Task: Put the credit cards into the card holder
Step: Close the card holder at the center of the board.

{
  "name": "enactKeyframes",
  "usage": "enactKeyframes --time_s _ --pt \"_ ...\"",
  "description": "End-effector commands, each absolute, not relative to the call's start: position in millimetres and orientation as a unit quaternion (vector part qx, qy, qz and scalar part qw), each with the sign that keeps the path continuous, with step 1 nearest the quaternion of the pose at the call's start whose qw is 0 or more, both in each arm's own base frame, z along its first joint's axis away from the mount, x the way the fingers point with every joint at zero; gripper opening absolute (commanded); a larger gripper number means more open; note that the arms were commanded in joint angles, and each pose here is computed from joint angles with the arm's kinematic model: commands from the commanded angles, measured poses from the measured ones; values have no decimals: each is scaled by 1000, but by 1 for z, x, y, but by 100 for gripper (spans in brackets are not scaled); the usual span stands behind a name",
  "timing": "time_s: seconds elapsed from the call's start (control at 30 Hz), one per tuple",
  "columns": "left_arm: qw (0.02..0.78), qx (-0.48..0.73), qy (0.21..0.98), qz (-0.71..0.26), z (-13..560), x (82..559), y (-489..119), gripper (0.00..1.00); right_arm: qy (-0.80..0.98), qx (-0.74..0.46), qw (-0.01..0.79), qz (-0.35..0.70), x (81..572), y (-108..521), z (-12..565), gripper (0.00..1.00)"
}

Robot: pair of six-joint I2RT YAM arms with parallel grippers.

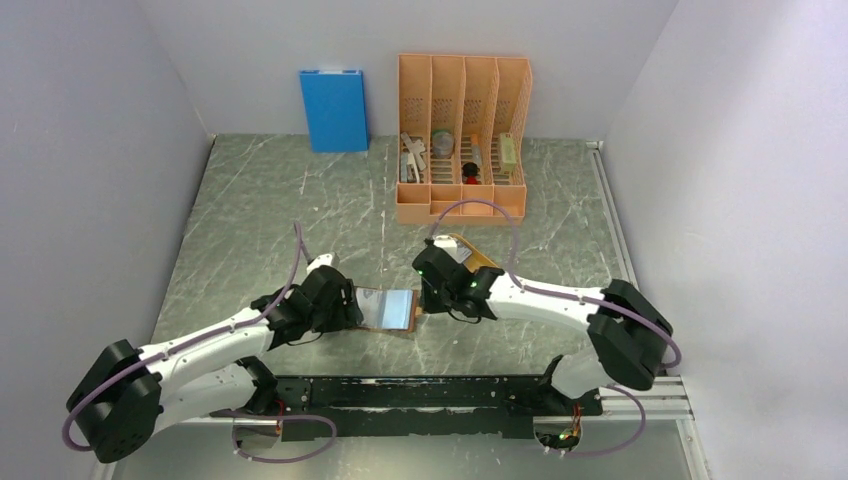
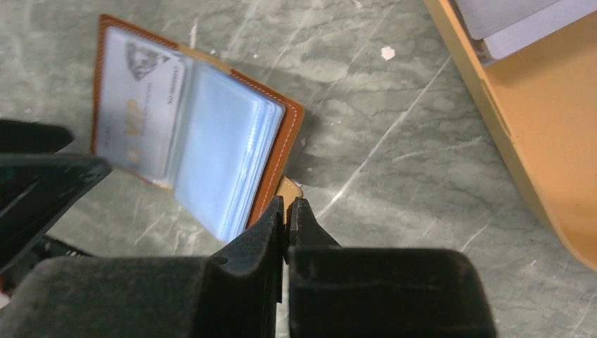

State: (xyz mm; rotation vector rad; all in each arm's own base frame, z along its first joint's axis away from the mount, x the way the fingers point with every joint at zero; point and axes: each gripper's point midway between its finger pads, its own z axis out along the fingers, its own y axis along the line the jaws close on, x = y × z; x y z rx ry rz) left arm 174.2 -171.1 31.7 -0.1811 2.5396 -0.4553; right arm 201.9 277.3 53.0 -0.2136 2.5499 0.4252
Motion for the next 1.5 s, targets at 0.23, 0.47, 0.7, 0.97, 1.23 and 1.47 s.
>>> enactKeyframes --time_s 0.23,0.47,0.7,0.97,1.23,1.47 --pt "287 -42 935 -202 41 180 -186 59 896 -107 310 300 198 313 128 0" --pt "316 -80 927 -185 57 181 -167 53 888 -112 303 327 208 343 139 0" --pt "323 -109 926 -160 55 178 -150 40 886 -112 276 355 208 367 130 0" --pt "332 -146 925 -110 51 182 -131 11 886 -110 268 362 209 379 126 0" --pt "326 -178 927 -54 37 183 -111 7 892 -84 302 326 212 349 128 0" --pt "285 -123 940 -139 19 184 -149 13 898 -70 305 309 204 318 120 0"
